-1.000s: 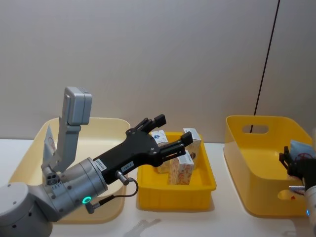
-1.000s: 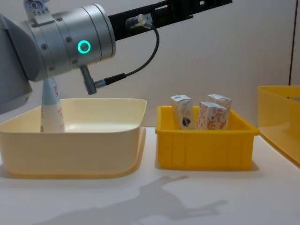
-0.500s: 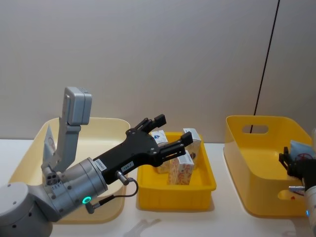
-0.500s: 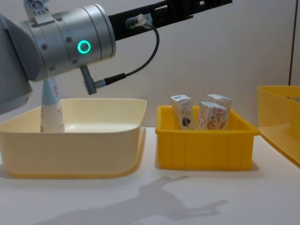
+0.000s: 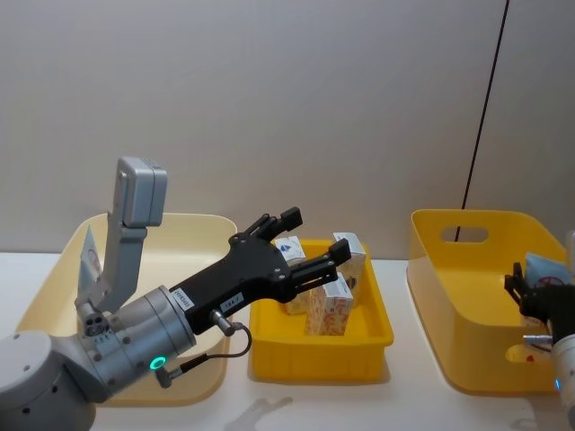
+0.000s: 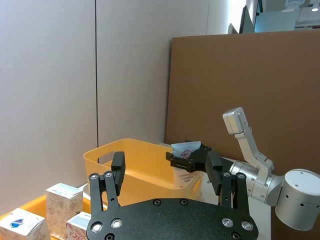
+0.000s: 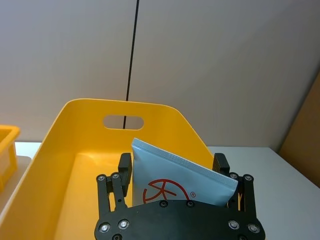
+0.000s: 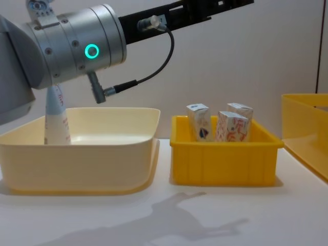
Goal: Bimanual collaborative sorting of washing and personal care products
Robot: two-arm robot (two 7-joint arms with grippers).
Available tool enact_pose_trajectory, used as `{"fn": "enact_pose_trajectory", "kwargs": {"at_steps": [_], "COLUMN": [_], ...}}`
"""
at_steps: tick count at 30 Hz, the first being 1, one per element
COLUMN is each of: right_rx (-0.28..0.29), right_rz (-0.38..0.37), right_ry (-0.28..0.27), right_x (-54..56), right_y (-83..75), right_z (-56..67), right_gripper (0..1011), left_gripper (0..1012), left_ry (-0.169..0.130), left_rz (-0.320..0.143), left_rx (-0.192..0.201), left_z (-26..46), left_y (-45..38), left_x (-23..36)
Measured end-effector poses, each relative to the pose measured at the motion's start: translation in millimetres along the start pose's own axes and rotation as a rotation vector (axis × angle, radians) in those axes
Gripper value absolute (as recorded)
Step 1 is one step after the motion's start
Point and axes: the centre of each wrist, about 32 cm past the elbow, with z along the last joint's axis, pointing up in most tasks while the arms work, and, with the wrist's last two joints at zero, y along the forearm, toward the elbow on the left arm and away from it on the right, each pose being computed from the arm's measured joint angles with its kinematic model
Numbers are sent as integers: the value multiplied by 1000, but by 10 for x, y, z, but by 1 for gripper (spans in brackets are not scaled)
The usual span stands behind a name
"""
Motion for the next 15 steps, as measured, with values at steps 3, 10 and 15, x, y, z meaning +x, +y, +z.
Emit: {"fn": "enact_pose_trajectory", "kwargs": {"at_steps": [3,10,15], "right_rx": [4,12,14], "right_rz": [3,11,15], "right_ry": [2,7,9], "right_x": [-4,-12,-12], "right_y": [-2,-9,-16], "right_z": [8,32,39], "right_gripper": [1001,1001,1001], "left_gripper": [1004,1003,1003], "left_ry": [0,0,0], "left_rz": [0,0,0], "left_rx": [0,0,0], "left_z": [0,0,0], "left_y": [0,0,0], "left_x": [0,0,0]}}
